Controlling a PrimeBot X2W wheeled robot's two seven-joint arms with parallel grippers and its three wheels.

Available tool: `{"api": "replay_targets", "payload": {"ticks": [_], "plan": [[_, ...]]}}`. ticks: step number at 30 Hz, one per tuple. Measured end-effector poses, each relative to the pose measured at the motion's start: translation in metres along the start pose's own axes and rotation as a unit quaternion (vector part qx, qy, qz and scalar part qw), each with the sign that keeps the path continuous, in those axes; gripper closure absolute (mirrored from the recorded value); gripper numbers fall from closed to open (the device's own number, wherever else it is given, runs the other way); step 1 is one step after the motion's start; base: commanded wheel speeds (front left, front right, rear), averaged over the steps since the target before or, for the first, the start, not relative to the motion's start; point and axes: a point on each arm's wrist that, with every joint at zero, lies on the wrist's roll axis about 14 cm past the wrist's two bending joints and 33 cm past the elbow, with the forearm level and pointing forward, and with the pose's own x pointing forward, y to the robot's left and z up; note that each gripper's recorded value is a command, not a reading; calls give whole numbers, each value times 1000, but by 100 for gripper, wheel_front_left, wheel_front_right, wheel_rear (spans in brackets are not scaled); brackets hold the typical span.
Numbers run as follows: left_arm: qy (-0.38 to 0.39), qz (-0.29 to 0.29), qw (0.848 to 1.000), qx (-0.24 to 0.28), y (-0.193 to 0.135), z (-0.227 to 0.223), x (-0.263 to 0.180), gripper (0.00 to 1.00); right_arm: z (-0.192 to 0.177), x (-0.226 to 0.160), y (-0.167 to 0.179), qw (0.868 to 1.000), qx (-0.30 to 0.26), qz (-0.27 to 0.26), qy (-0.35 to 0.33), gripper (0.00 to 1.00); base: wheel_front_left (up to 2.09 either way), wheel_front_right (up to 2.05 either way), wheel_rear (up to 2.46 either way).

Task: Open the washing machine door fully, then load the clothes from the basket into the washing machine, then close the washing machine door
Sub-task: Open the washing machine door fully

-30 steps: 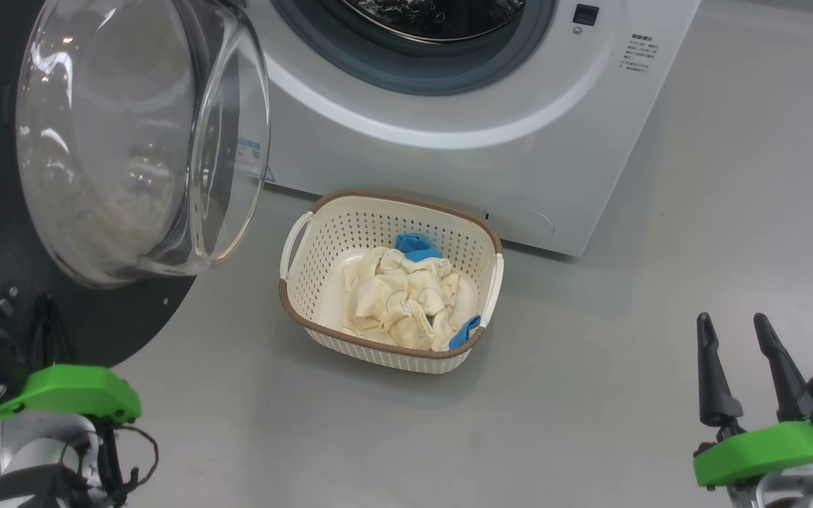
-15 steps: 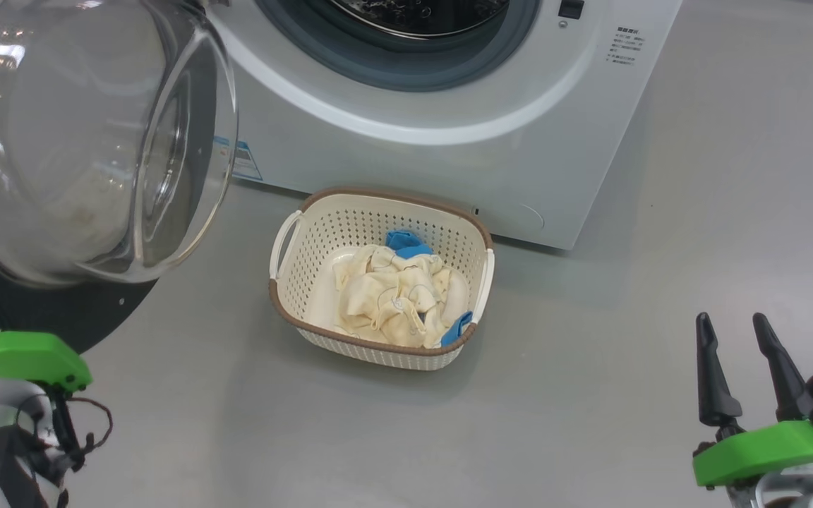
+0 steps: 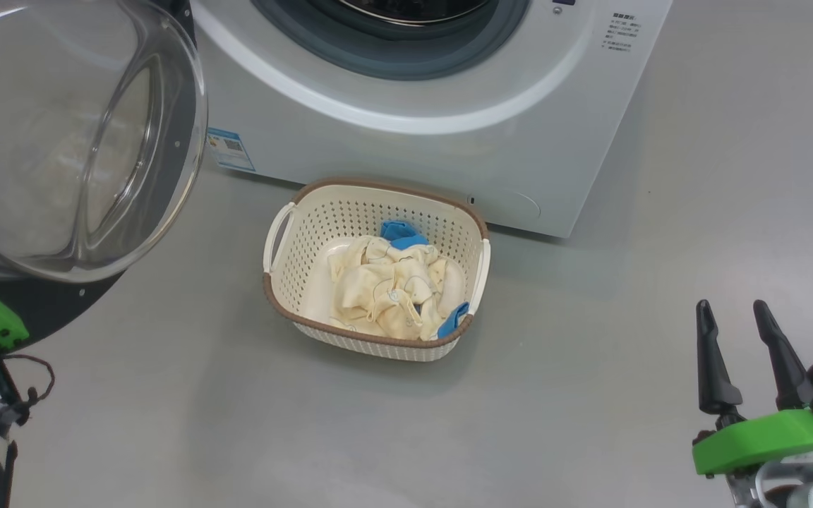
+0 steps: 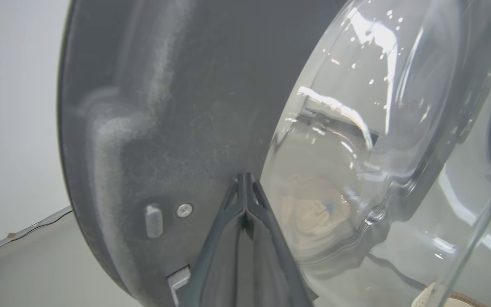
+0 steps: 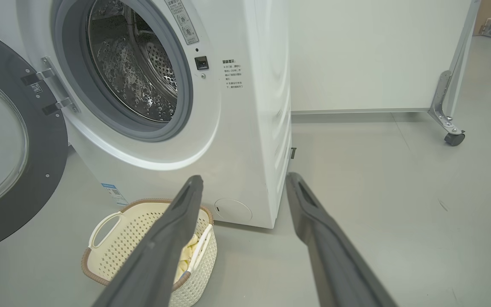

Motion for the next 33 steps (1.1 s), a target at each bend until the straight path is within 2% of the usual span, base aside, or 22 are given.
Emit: {"api": "replay_targets", "payload": {"ticks": [12, 21, 33], "plan": [[-16, 25, 999, 15, 13, 14, 13, 100, 1, 3, 1, 1000, 1, 1, -3, 0, 0, 0, 0], [-40, 31, 999, 2, 14, 27, 14, 100, 1, 3, -1, 1000, 1, -1, -2, 0, 0, 0, 0], [-45, 16, 999, -9, 8, 11, -15, 100, 3, 4, -1, 1000, -1, -1, -5, 0, 0, 0, 0]]}}
